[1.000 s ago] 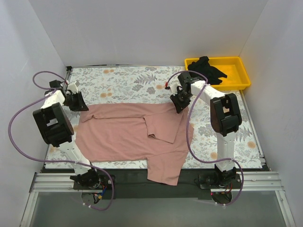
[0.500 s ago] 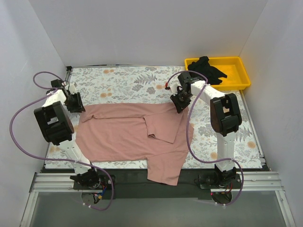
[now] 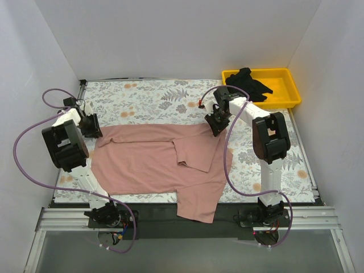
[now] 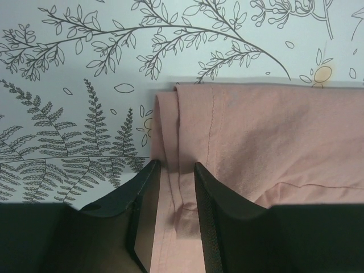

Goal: Fold and stack the t-shirts
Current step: Fold the tshirt

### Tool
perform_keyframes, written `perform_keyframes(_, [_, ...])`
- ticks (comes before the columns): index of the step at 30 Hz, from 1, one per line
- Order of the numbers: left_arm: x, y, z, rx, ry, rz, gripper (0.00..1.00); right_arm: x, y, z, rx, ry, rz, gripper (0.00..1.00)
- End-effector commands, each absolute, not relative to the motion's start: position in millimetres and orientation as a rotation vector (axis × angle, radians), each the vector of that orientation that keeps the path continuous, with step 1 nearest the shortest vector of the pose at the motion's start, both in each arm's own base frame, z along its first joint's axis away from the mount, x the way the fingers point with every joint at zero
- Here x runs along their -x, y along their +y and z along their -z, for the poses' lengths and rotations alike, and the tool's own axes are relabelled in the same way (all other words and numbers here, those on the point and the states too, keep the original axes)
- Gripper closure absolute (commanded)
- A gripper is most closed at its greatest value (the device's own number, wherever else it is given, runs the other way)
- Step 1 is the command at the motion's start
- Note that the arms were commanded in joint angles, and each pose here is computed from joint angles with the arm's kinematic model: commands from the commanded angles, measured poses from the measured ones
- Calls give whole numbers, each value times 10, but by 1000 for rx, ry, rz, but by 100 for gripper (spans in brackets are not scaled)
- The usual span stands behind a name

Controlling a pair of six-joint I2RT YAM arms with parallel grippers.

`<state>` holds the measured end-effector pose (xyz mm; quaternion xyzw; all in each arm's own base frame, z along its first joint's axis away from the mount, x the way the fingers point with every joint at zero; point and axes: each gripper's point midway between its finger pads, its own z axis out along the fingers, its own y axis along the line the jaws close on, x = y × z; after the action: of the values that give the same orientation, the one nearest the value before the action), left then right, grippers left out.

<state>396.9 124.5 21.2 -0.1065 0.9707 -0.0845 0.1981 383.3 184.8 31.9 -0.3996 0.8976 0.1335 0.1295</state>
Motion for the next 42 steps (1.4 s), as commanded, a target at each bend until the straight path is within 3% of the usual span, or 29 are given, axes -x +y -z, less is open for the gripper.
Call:
perform_keyframes(1, [-4045, 1263, -292, 297, 2679, 250, 70, -3756, 1825, -260, 1197, 2631, -385, 71])
perform_keyframes(18, [-4091, 1212, -437, 270, 2634, 277, 80, -3771, 1842, -214, 1195, 2642, -390, 71])
perform_keyframes(42, [-4198, 1234, -679, 246, 2587, 272, 80, -3762, 1856, -191, 1195, 2647, -405, 71])
